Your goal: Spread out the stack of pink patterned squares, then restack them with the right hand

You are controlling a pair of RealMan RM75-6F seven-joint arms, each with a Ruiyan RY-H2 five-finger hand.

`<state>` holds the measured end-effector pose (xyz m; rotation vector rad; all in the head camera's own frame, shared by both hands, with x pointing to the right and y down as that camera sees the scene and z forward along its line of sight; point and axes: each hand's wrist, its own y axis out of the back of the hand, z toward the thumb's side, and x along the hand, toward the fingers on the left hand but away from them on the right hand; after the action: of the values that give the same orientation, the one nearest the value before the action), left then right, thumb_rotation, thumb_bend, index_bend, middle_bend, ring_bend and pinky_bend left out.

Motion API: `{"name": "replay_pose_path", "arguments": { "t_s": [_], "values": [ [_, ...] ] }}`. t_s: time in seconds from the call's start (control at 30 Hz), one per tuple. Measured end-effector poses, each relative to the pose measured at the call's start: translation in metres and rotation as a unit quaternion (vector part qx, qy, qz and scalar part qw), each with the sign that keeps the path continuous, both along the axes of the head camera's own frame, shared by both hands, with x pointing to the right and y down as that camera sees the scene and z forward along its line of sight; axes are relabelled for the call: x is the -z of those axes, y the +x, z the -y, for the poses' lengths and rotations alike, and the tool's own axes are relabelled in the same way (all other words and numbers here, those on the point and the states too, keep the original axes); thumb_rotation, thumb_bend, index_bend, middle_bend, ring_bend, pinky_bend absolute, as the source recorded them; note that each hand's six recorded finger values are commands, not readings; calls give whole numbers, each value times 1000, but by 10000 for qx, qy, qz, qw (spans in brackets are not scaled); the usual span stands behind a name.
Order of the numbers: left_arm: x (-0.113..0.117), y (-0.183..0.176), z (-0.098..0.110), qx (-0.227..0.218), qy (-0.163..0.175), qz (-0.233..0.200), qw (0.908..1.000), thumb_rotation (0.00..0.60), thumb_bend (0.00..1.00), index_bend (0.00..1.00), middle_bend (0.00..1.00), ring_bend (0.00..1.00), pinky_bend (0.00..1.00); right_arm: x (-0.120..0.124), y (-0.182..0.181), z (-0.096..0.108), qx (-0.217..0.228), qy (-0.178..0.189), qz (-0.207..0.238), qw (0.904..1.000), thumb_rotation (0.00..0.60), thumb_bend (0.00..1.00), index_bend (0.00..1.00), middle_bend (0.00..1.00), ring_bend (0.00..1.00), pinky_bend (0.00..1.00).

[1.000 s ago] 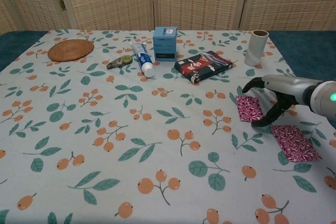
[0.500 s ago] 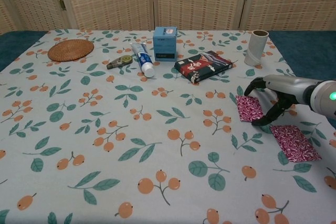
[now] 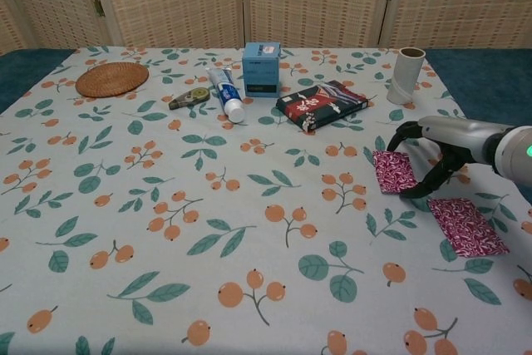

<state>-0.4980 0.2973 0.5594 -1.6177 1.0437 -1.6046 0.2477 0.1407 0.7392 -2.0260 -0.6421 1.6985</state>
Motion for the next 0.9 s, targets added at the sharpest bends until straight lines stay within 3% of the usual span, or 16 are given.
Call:
{"name": "replay_pose_path", "arguments": {
  "t_s": [0.47,0.9],
  "values": [
    [1,3,2,-21,-6,16,10000,600,281,294,90,166,0,35,21,-6,193,115,176,9996,516,262,251,56,0,0],
    [6,12,6,-106,32,27,9999,600,281,292,91,167,0,59,55,-52,714,-65,317,9969,514,261,251,56,0,0]
  ]
}}
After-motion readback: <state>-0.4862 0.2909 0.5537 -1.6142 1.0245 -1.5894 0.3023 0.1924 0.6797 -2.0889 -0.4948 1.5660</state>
